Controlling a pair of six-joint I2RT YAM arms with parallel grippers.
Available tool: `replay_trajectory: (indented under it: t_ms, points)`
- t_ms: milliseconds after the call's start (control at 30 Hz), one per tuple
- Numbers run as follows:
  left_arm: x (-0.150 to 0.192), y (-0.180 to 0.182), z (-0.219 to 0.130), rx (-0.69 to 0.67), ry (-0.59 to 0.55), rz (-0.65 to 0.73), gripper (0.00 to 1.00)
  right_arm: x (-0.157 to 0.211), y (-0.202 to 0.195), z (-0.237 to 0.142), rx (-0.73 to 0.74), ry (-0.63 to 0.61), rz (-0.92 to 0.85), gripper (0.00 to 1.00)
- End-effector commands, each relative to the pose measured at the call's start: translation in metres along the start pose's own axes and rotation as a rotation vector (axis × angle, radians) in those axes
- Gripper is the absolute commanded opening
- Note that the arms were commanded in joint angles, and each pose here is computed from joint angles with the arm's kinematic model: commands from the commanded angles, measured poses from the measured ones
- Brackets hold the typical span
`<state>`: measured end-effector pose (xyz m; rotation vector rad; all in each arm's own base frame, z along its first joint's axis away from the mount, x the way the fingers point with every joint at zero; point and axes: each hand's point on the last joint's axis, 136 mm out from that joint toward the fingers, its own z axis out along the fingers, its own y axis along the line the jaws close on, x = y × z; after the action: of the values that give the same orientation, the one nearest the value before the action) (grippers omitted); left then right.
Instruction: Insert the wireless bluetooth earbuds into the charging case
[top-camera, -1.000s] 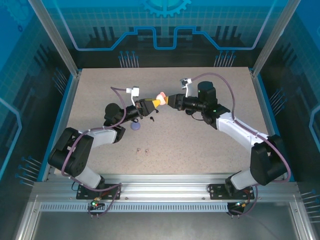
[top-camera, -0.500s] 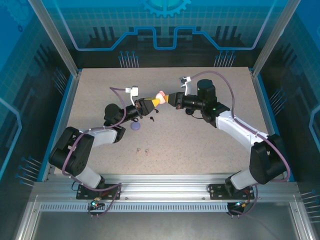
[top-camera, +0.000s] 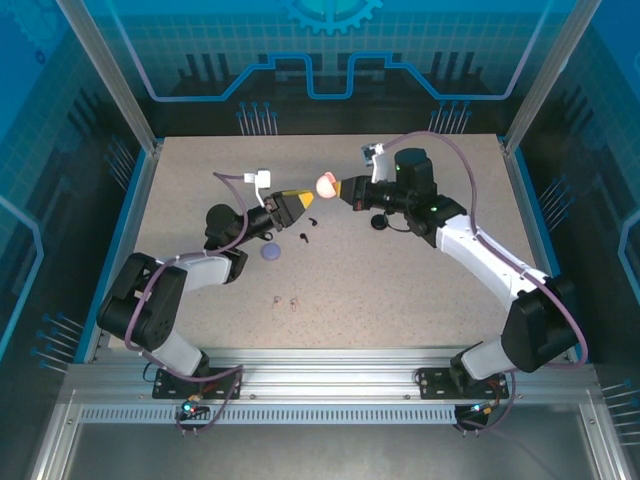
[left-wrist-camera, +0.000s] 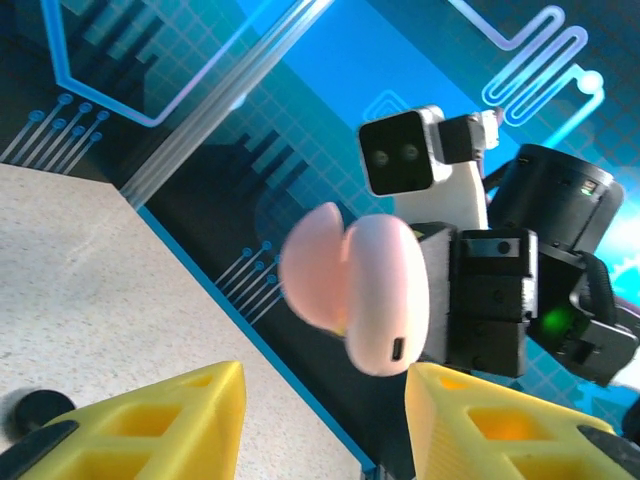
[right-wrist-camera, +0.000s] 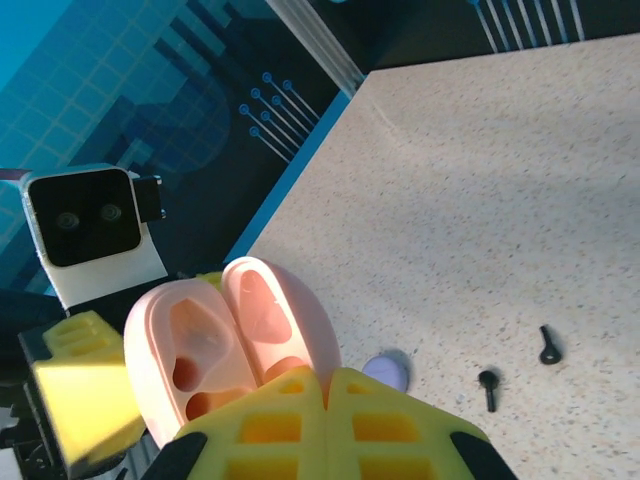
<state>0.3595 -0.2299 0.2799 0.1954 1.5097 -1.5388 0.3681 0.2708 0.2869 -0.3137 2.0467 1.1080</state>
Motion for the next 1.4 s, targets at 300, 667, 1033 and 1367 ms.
replay_trajectory:
  t_ms: [300,667,1033,1367]
  points:
    - [-0.043,-0.012,0.018,-0.047,0.127,0.175,0.57,-0.038,-0.018,-0.026,0.147,0.038,-0.136,0.00]
    - [-0.035,-0.009,0.032,-0.049,0.419,0.267,0.62,-0.047,-0.030,-0.024,0.202,0.149,-0.293,0.00]
    - [-0.025,-0.018,0.031,0.063,0.564,0.186,0.61,-0.044,-0.022,-0.016,0.150,0.203,-0.352,0.00]
    - [-0.023,-0.026,0.032,0.139,0.599,0.146,0.61,-0.038,-0.005,0.000,0.116,0.257,-0.394,0.00]
